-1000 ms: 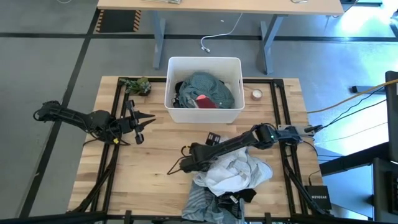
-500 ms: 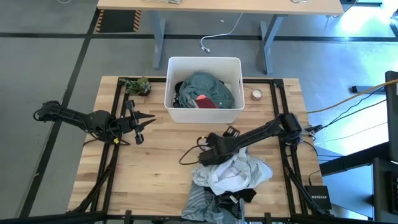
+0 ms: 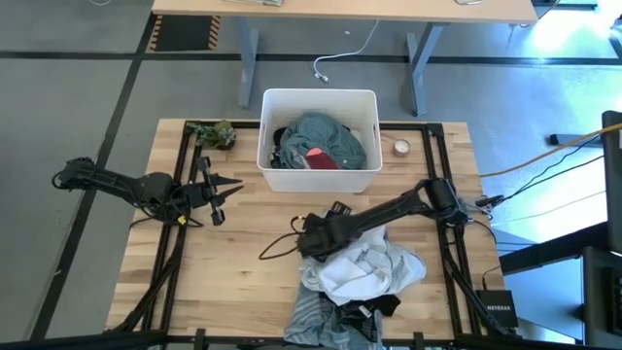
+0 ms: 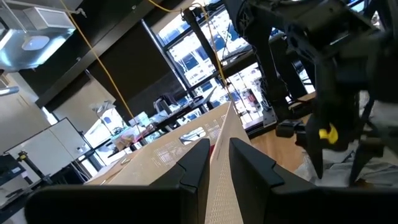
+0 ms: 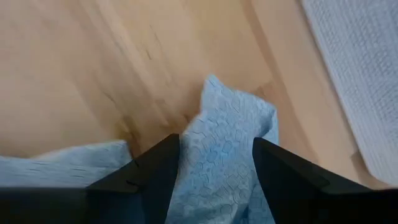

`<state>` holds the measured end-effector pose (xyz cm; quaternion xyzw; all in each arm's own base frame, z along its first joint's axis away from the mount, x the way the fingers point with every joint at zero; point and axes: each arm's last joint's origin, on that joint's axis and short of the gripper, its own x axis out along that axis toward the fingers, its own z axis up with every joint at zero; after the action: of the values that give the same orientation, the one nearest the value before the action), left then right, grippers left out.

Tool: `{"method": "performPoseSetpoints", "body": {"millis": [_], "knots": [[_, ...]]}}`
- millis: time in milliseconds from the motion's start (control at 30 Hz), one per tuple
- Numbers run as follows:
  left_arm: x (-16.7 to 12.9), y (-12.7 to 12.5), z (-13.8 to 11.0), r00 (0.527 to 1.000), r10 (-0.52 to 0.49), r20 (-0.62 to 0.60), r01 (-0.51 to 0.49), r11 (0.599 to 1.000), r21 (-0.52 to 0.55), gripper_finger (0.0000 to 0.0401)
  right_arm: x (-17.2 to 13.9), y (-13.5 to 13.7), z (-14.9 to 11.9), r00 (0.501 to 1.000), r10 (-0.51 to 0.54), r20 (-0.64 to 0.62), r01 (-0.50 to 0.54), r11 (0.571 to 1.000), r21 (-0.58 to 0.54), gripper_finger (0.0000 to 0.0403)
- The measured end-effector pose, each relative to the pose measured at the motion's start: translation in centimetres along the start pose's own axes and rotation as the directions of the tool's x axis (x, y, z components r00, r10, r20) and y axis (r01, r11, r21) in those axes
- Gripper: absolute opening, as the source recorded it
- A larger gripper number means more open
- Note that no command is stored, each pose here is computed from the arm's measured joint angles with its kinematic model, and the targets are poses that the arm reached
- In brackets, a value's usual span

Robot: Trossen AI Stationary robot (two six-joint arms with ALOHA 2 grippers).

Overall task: Sort clothes
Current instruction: Put the red sock into the white laundry bin

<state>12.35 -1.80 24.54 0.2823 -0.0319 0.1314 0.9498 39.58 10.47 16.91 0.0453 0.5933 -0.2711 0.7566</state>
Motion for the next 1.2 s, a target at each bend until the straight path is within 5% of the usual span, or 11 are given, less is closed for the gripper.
{"method": "performPoseSetpoints", "body": {"millis": [200,433,867,1200], "knots": [[0.0,0.0,0.0,1.0,-0.001,0.0,0.001,1.0,0.005,0.0056,1.3,0.1,-0.2,0.998,-0.051,-0.026,0.051,0.999,-0.006,0.0187],[0.0,0.0,0.0,1.0,-0.001,0.0,0.001,1.0,0.004,0.0056,0.5,-0.2,-1.4,0.989,-0.129,-0.07,0.127,0.991,-0.031,0.0016],[0.0,0.0,0.0,1.0,0.0,-0.001,0.0,1.0,0.004,0.0056,-8.8,-2.5,-5.5,0.975,-0.219,0.021,0.215,0.97,0.115,0.0011],[0.0,0.0,0.0,1.0,-0.001,-0.002,0.001,1.0,0.023,0.0056,-5.0,-1.3,-12.1,0.937,-0.255,-0.238,0.293,0.946,0.14,0.0006]]}}
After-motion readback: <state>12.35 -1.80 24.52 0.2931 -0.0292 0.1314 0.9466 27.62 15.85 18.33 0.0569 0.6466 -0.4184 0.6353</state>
